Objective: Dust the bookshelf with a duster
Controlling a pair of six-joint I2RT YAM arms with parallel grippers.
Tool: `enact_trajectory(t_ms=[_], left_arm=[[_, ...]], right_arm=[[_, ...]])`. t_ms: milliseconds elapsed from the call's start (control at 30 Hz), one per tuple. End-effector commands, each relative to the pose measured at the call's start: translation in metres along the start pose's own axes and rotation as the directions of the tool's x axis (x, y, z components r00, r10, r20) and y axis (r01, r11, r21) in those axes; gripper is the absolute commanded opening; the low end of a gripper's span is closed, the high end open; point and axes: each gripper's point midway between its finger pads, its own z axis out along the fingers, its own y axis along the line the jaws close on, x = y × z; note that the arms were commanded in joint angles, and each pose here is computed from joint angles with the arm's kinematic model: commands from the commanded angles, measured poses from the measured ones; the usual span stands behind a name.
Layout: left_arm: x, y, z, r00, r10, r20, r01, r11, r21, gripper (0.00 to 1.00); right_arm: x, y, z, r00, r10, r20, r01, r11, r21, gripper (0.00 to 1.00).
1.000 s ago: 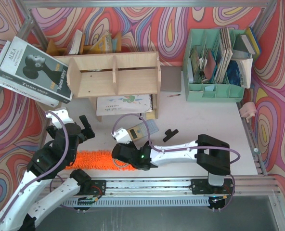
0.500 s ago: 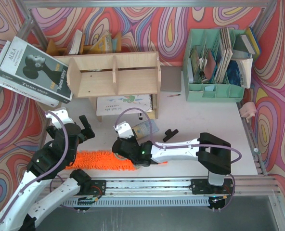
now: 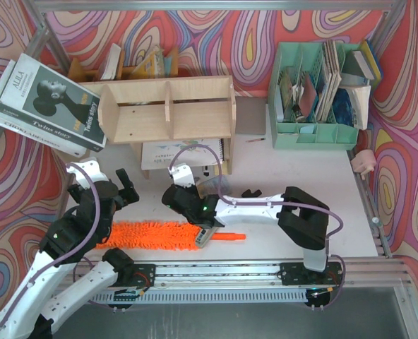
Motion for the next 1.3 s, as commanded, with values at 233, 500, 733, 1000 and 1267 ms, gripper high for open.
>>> enact_trajectory(t_ms=[233, 500, 733, 1000, 1267], left_arm=[[0.001, 0.001, 0.003, 1.000, 0.001, 0.003, -0.001, 1.000, -0.002, 0.98], [0.002, -0.001, 0.004, 1.000, -0.001, -0.004, 0.001, 1.000, 0.001, 0.98], [0.003, -0.002, 0.007, 1.000, -0.007, -0.013, 0.007, 1.000, 0.000, 0.98], [0.004, -0.002, 0.008, 1.000, -0.008, -0.023, 0.007, 1.000, -0.004, 0.98], [0.003, 0.000, 0.006, 1.000, -0.015, -0.017, 0.015, 1.000, -0.002, 0.98]], right_arm=[[-0.012, 0.008, 0.009, 0.999, 0.026, 0.018, -0.026, 1.000, -0.010, 0.37], [-0.013, -0.018, -0.018, 0.999, 0.032, -0.016, -0.031, 0.999, 0.041, 0.49], [-0.005, -0.068, -0.065, 0.988, 0.141, -0.063, -0.122, 0.962, 0.246, 0.56], [0.021, -0.090, -0.096, 0.942, 0.312, -0.119, -0.218, 0.844, 0.490, 0.76], [0.054, -0.075, -0.090, 0.901, 0.376, -0.216, -0.244, 0.851, 0.464, 0.75]])
